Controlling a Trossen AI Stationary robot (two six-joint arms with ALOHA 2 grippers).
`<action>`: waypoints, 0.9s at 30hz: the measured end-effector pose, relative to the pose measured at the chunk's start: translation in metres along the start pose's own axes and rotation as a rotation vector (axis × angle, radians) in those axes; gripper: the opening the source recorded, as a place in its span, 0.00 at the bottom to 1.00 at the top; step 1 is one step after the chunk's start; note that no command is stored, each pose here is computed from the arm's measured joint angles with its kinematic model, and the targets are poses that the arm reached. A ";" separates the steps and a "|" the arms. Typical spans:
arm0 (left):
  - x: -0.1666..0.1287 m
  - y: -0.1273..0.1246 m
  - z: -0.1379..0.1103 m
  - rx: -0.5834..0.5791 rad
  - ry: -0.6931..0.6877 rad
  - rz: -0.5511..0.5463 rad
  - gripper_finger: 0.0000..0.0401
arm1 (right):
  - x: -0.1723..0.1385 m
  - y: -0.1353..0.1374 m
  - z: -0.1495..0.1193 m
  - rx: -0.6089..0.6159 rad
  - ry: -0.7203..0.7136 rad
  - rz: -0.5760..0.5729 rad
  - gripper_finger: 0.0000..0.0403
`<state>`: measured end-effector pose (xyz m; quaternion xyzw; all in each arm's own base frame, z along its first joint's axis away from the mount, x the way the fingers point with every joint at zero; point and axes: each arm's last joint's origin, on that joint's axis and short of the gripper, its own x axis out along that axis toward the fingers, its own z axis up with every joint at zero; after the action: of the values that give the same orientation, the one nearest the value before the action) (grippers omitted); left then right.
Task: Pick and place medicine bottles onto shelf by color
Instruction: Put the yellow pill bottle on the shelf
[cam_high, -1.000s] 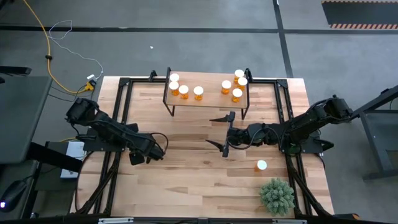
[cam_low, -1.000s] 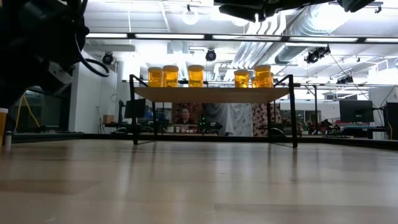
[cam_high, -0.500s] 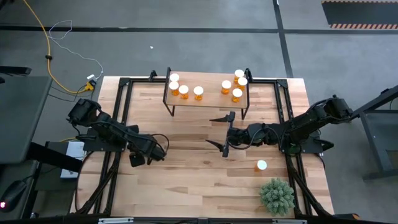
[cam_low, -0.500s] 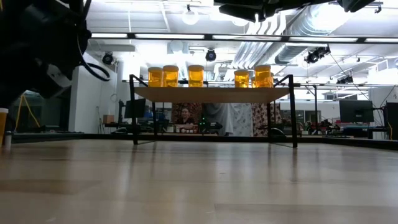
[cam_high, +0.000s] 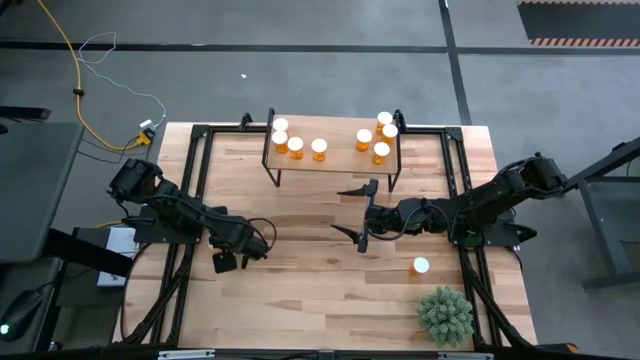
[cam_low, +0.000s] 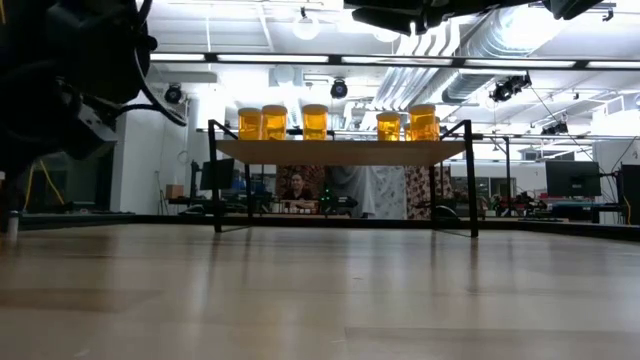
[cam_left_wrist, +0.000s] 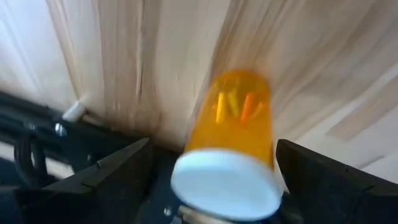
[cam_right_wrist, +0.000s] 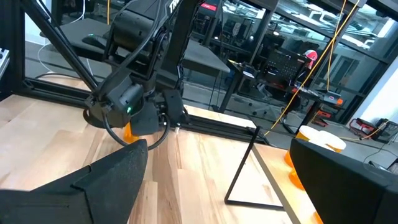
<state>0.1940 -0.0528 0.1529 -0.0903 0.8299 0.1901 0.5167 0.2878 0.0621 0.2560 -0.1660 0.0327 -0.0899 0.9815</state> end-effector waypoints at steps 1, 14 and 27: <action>0.000 0.001 -0.001 -0.001 0.015 0.005 0.82 | 0.000 0.000 0.000 0.000 0.000 0.000 0.96; 0.000 0.001 -0.001 -0.001 0.016 0.001 0.80 | 0.000 0.000 0.000 0.007 0.000 0.000 0.96; 0.000 0.001 -0.001 -0.002 0.015 0.002 0.54 | 0.000 0.000 0.000 0.007 0.000 0.000 0.96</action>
<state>0.1927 -0.0527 0.1534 -0.0912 0.8336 0.1908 0.5102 0.2878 0.0621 0.2560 -0.1625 0.0324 -0.0901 0.9821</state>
